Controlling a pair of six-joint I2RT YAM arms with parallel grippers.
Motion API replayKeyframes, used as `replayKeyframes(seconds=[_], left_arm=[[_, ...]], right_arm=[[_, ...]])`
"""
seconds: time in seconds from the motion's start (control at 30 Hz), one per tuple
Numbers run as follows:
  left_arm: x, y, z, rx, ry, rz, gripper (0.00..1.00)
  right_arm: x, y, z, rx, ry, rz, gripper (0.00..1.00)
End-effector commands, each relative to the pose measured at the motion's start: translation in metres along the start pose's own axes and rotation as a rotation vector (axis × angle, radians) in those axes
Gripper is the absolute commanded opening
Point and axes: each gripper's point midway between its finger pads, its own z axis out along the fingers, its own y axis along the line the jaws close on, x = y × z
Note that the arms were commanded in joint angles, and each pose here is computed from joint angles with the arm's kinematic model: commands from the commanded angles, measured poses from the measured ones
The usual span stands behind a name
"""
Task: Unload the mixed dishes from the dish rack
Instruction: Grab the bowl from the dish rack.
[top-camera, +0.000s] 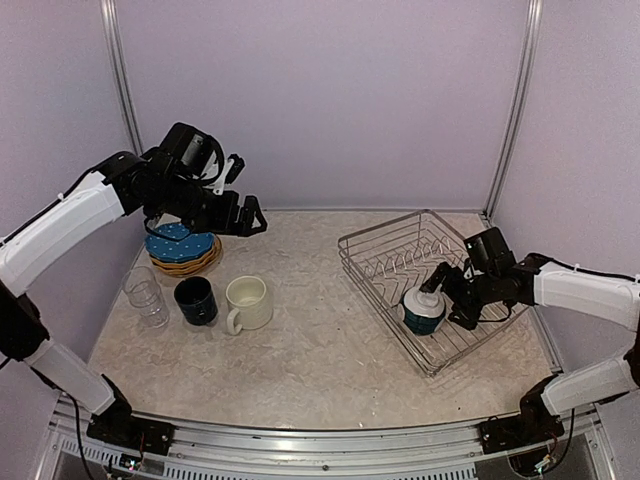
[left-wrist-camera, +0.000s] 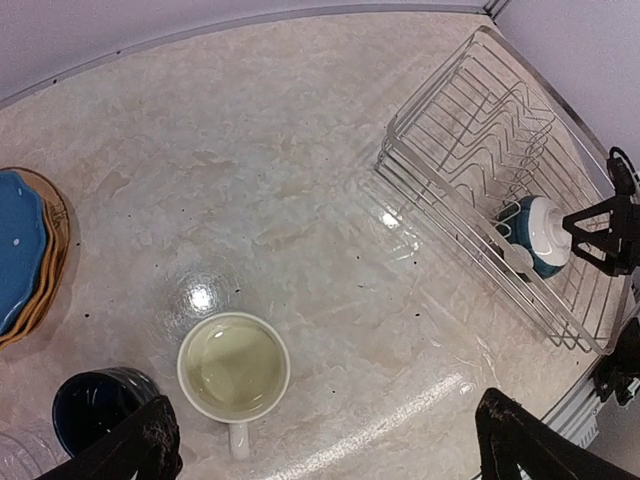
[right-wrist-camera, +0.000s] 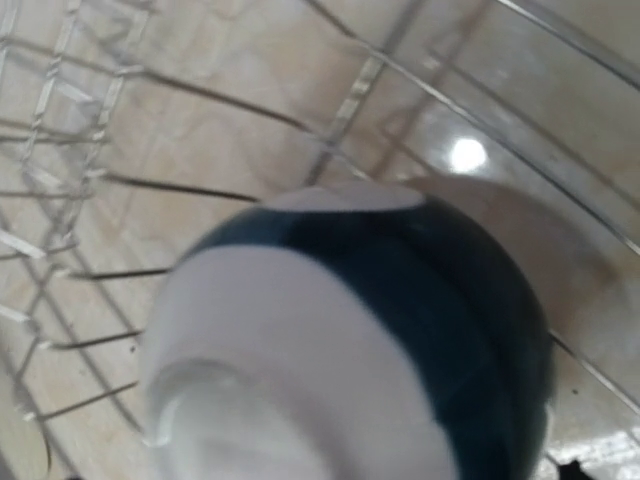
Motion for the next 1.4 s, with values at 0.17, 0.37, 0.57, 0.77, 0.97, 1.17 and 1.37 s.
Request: replayKeyframes(seconds=[0.17, 0.37, 0.57, 0.77, 0.97, 1.17, 1.37], left_arm=[[-0.010, 0.010, -0.025, -0.007, -0.138, 0.067, 0.99], [-0.009, 0.010, -0.024, -0.006, -0.133, 0.068, 0.99], [-0.007, 0.010, -0.022, -0.006, -0.126, 0.068, 0.99], [-0.005, 0.010, -0.018, -0.002, -0.114, 0.065, 0.99], [-0.003, 0.011, -0.011, -0.005, -0.092, 0.060, 0.99], [-0.001, 0.012, -0.006, -0.005, -0.081, 0.054, 0.99], [0.000, 0.012, -0.003, 0.007, -0.072, 0.046, 0.99]], right_arm=[[0.004, -0.027, 0.013, 0.038, -0.011, 0.164, 1.00], [0.004, -0.022, 0.023, -0.078, -0.024, 0.200, 1.00], [0.001, -0.029, 0.028, -0.103, -0.036, 0.214, 1.00], [-0.003, -0.029, 0.030, -0.137, -0.052, 0.205, 1.00], [0.000, -0.029, 0.034, -0.172, -0.039, 0.195, 1.00], [-0.006, -0.001, 0.018, -0.313, -0.063, 0.105, 1.00], [-0.014, 0.019, -0.004, -0.387, -0.109, 0.034, 1.00]])
